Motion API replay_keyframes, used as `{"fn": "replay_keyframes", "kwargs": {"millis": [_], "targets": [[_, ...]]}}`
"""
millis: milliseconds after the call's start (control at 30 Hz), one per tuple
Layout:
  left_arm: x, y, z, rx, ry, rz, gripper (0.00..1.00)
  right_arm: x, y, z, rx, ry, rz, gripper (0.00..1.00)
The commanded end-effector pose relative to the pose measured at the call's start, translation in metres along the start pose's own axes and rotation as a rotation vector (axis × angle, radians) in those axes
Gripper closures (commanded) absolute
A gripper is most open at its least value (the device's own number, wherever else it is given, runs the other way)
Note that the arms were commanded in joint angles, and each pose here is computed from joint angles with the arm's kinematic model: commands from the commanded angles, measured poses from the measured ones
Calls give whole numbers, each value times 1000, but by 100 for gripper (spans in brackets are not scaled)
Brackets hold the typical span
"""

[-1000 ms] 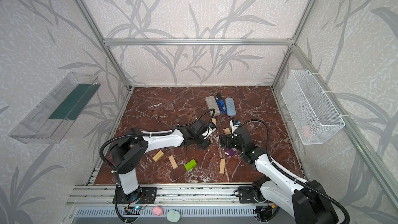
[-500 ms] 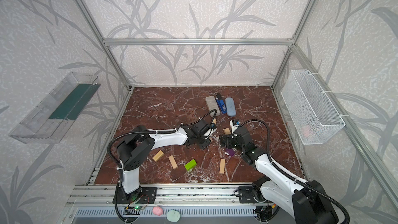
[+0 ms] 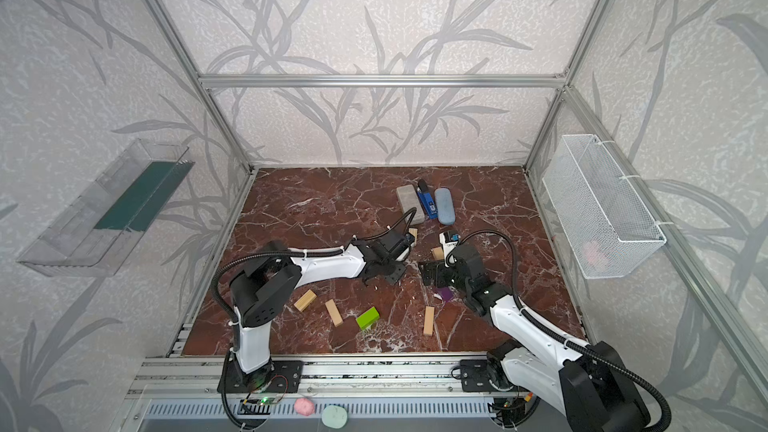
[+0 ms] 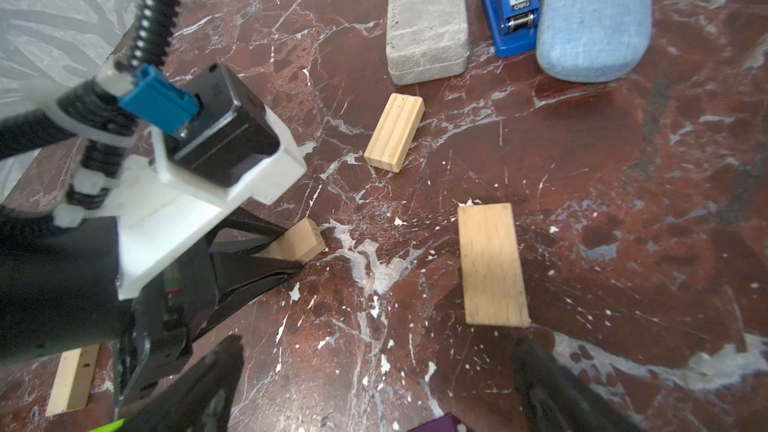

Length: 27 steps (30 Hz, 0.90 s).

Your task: Build the wood block tower

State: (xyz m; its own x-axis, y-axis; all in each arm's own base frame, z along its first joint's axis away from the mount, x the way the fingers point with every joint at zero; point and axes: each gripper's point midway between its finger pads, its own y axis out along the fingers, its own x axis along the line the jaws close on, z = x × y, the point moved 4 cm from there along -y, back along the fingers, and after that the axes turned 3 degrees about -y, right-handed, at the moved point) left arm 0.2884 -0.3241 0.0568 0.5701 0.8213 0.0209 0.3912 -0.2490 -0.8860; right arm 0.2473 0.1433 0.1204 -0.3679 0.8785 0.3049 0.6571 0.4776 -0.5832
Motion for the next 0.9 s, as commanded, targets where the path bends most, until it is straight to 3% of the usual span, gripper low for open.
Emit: {"fn": "replay_keyframes", "kwargs": {"millis": [0,167,367,867], "targets": [[17,-14,4,24,-132,-99,80,11,2,-7,-11,-23,-62,1],[36,-23,12,65,-323,-200,79,19,6,-4,16,-41,-106,1],[50,-23,17,84,-489,-223,80,37,13,0,56,-88,-163,1],[70,-15,17,57,-580,-241,79,65,22,9,100,-155,-269,1]]}}
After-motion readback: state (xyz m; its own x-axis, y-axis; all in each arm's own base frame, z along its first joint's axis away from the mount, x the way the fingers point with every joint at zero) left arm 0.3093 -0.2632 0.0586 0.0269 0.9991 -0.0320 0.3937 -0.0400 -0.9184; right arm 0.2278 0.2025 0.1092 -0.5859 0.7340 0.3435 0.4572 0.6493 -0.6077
